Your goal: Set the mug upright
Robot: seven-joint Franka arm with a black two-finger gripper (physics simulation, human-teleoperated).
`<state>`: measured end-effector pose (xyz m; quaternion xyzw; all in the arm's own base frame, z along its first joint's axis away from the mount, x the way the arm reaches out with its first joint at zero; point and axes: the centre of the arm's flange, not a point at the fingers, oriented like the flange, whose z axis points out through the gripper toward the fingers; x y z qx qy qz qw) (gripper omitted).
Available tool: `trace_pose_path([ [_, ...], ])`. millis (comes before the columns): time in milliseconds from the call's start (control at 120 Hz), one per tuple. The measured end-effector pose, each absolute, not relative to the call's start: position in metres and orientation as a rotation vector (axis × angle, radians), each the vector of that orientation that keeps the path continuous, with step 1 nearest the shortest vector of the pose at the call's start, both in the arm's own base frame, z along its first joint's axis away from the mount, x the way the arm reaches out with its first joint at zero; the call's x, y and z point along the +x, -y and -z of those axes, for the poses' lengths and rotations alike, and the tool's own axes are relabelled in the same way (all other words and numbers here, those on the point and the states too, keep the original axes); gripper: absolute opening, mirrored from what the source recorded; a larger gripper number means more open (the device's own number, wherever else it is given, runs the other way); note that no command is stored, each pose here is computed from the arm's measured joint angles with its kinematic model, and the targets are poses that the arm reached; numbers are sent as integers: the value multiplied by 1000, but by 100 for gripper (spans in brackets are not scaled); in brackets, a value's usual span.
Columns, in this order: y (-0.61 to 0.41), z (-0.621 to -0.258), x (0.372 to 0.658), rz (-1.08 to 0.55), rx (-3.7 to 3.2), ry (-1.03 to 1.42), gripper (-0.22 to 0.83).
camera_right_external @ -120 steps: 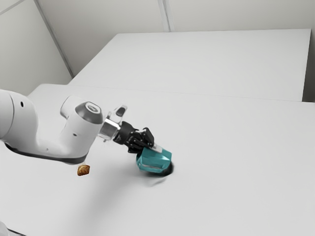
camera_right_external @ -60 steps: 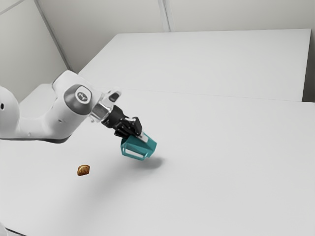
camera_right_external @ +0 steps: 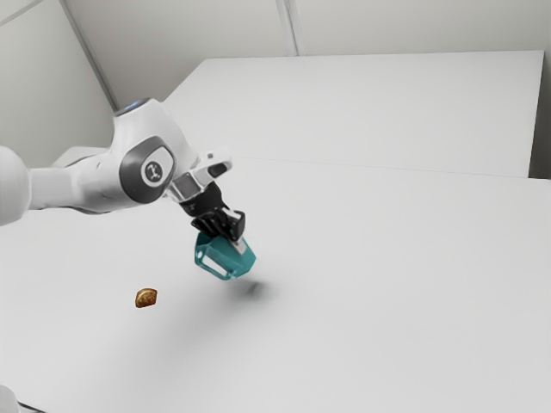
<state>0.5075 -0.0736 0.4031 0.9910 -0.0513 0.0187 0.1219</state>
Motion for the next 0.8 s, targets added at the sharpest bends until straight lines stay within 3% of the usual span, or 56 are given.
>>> trace_pose_path([
  [350, 61, -397, 500, 87, 3039, 12, -16],
  [800, 43, -376, 504, 102, 3066, -139, -16],
])
